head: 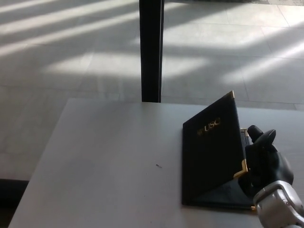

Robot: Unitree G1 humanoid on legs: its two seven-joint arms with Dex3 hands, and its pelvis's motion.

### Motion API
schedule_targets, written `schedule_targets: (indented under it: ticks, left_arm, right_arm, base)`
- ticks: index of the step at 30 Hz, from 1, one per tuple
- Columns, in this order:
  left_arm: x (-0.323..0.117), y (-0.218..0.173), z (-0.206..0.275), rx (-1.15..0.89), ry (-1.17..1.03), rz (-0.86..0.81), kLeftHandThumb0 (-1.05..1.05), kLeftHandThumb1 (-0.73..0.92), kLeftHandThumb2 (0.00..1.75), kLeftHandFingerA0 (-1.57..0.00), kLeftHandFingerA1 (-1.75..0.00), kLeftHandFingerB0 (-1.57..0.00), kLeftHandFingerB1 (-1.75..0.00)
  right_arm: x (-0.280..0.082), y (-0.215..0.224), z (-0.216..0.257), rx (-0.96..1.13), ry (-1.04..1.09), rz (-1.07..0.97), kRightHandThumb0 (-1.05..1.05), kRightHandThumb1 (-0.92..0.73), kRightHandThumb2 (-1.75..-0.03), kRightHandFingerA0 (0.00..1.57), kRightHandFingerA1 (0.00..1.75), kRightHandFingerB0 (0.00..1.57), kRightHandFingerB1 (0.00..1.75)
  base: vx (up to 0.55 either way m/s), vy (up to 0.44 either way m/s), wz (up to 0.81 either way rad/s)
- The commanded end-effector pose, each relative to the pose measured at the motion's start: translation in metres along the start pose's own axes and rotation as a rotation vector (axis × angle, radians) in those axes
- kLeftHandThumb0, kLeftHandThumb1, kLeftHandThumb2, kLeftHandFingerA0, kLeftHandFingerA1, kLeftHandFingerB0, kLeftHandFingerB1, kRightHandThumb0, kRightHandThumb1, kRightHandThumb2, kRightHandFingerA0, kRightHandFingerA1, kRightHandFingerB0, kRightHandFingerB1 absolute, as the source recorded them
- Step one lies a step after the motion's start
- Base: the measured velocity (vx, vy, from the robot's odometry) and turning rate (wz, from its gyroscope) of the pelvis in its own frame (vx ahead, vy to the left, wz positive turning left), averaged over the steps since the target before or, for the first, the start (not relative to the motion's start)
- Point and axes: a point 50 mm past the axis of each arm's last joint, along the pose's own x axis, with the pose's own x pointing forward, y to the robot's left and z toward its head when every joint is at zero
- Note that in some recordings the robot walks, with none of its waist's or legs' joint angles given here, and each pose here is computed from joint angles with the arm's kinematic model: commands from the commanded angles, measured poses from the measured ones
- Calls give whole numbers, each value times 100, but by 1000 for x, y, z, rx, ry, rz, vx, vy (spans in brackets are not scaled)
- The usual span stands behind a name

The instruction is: There is a diary kept infront of the robot and the robot uses its right hand to grab its cover and puses it to the left to open it.

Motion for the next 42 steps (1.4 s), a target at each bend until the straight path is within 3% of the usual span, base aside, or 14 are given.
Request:
schedule_targets:
  ticks: [1, 4, 6, 7, 9, 10, 14, 15, 19, 29, 36, 37, 38, 42]
  left_arm:
    - [1, 2, 13, 14, -41, -1, -105, 81, 153, -49, -150, -23, -127]
    - [2, -1, 14, 4, -38, 0, -105, 79, 152, -48, -148, -24, -126]
    - [3, -4, 16, 3, -40, -3, -105, 80, 152, -49, -149, -25, -128]
    - [4, -6, 19, 2, -41, -3, -105, 81, 152, -52, -152, -29, -131]
    - [4, -8, 21, 14, -43, -2, -105, 80, 152, -52, -151, -27, -129]
    - [5, -9, 22, 23, -46, -1, -105, 81, 153, -56, -155, -33, -134]
    - [6, -13, 28, 33, -52, -3, -105, 82, 151, -58, -156, -36, -135]
    - [7, -14, 31, 46, -58, -5, -105, 83, 151, -56, -154, -35, -134]
    - [7, -17, 35, 52, -70, -7, -105, 83, 151, -57, -154, -40, -138]
    - [8, -22, 37, 80, -75, -16, -105, 80, 153, -57, -157, -41, -141]
    - [9, -26, 41, 99, -81, -28, -105, 79, 150, -60, -156, -40, -138]
    - [10, -28, 42, 93, -81, -31, -105, 80, 151, -57, -154, -34, -134]
    - [10, -29, 42, 99, -82, -31, -105, 81, 151, -54, -152, -31, -131]
    - [11, -33, 46, 118, -93, -39, -105, 81, 152, -55, -154, -36, -135]
  right_arm:
    - [-34, 69, -77, 405, 222, 65, -86, -92, -77, 29, 48, 20, 40]
    - [-40, 86, -87, 364, 270, 151, -83, -81, -112, 18, 53, 14, 48]
    - [-44, 96, -93, 325, 295, 222, -87, -92, -81, 19, 48, 12, 38]
    - [-47, 105, -98, 275, 309, 278, -36, -53, -114, 0, 51, 0, 50]
    - [-48, 113, -102, 153, 309, 315, -89, -92, -87, 16, 48, 10, 40]
    - [-47, 116, -104, 98, 312, 333, -86, -84, -115, 12, 53, 9, 47]
    - [-42, 110, -108, -95, 288, 387, -92, -92, -80, 9, 51, 6, 38]
    - [-37, 105, -109, -181, 277, 413, -81, -79, -121, 0, 50, 0, 39]
    - [-24, 91, -102, -380, 233, 436, -90, -90, -128, 5, 38, 4, 33]
    - [16, 71, -44, -964, 61, 422, -82, -91, -96, 0, 42, 4, 43]
    - [40, 58, -19, -1343, -18, 383, -91, -92, -77, 19, 55, 15, 43]
    - [42, 58, -17, -1413, -47, 389, -86, -79, -116, 41, 78, 12, 50]
    - [44, 58, -16, -1519, -70, 381, -95, -92, -80, 63, 109, 11, 41]
    - [47, 67, -13, -1827, -146, 395, -93, -92, -78, 61, 92, 15, 43]
  base:
    - [0, 0, 0]
    - [0, 0, 0]
    - [0, 0, 0]
    - [0, 0, 0]
    - [0, 0, 0]
    - [0, 0, 0]
    - [0, 0, 0]
    - [0, 0, 0]
    - [0, 0, 0]
    - [0, 0, 0]
    - [0, 0, 0]
    - [0, 0, 0]
    - [0, 0, 0]
    - [0, 0, 0]
